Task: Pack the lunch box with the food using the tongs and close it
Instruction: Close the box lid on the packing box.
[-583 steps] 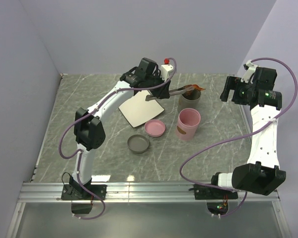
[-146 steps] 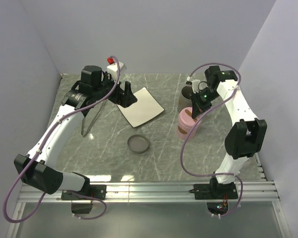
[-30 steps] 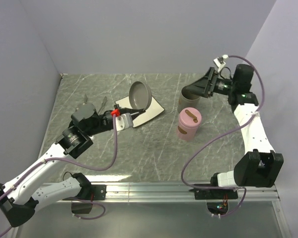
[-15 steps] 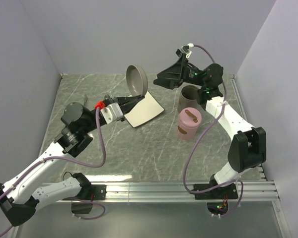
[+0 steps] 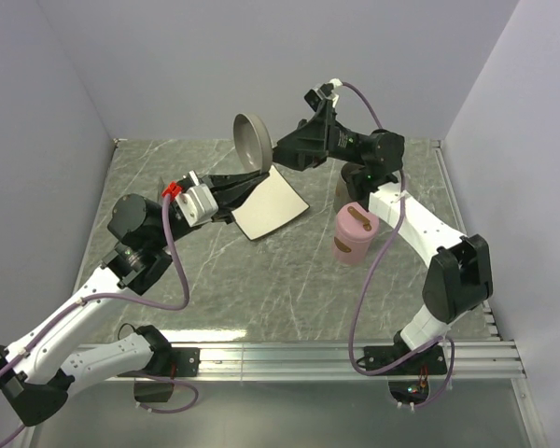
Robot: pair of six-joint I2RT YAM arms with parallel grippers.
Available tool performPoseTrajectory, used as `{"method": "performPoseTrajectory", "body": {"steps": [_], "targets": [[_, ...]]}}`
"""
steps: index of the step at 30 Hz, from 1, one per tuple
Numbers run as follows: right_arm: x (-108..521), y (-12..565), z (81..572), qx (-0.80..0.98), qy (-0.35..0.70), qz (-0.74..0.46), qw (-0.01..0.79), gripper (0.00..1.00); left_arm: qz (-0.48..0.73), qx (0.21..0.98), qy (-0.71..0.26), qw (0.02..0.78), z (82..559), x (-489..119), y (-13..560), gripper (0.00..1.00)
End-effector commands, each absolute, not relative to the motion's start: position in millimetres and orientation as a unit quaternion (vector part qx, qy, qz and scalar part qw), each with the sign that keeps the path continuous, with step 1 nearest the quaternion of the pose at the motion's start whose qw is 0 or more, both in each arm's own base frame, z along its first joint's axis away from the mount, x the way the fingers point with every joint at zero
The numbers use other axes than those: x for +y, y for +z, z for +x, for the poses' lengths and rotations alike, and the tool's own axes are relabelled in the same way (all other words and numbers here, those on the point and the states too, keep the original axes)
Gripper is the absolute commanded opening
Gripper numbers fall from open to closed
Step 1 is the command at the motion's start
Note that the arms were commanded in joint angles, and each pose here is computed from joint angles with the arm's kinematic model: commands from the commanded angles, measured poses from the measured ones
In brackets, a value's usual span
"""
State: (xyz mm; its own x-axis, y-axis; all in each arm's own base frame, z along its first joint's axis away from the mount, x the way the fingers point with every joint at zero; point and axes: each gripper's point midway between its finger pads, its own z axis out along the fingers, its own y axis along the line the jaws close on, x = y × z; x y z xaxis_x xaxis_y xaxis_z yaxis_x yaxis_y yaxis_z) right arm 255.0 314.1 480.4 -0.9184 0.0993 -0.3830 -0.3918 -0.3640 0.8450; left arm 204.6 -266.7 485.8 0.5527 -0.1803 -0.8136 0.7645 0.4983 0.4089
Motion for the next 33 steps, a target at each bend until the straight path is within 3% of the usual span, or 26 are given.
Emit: {"method": "performPoseTrajectory", "body": {"steps": [1,15,19,24,26,29,33], "targets": [[312,507,242,0.509,0.826,-0.163,0.179,0.71,0.391,0.326,-0.313,0.802,192,-261,517,0.0],[316,511,222,0.508,0.821,-0.189,0.177,0.47,0.427,0.316,-0.321,0.785,184,-269,505,0.0],[315,515,214,0.504,0.821,-0.2,0.179,0.3,0.427,0.319,-0.319,0.784,185,-269,503,0.0],[313,520,209,0.501,0.819,-0.213,0.183,0.01,0.428,0.324,-0.318,0.781,186,-270,499,0.0],[312,521,208,0.502,0.817,-0.216,0.187,0.0,0.429,0.329,-0.316,0.78,188,-270,497,0.0],[310,520,209,0.503,0.814,-0.218,0.194,0.0,0.431,0.334,-0.314,0.777,189,-270,493,0.07],[307,519,216,0.509,0.807,-0.216,0.207,0.0,0.43,0.343,-0.311,0.775,191,-269,489,0.26]]}}
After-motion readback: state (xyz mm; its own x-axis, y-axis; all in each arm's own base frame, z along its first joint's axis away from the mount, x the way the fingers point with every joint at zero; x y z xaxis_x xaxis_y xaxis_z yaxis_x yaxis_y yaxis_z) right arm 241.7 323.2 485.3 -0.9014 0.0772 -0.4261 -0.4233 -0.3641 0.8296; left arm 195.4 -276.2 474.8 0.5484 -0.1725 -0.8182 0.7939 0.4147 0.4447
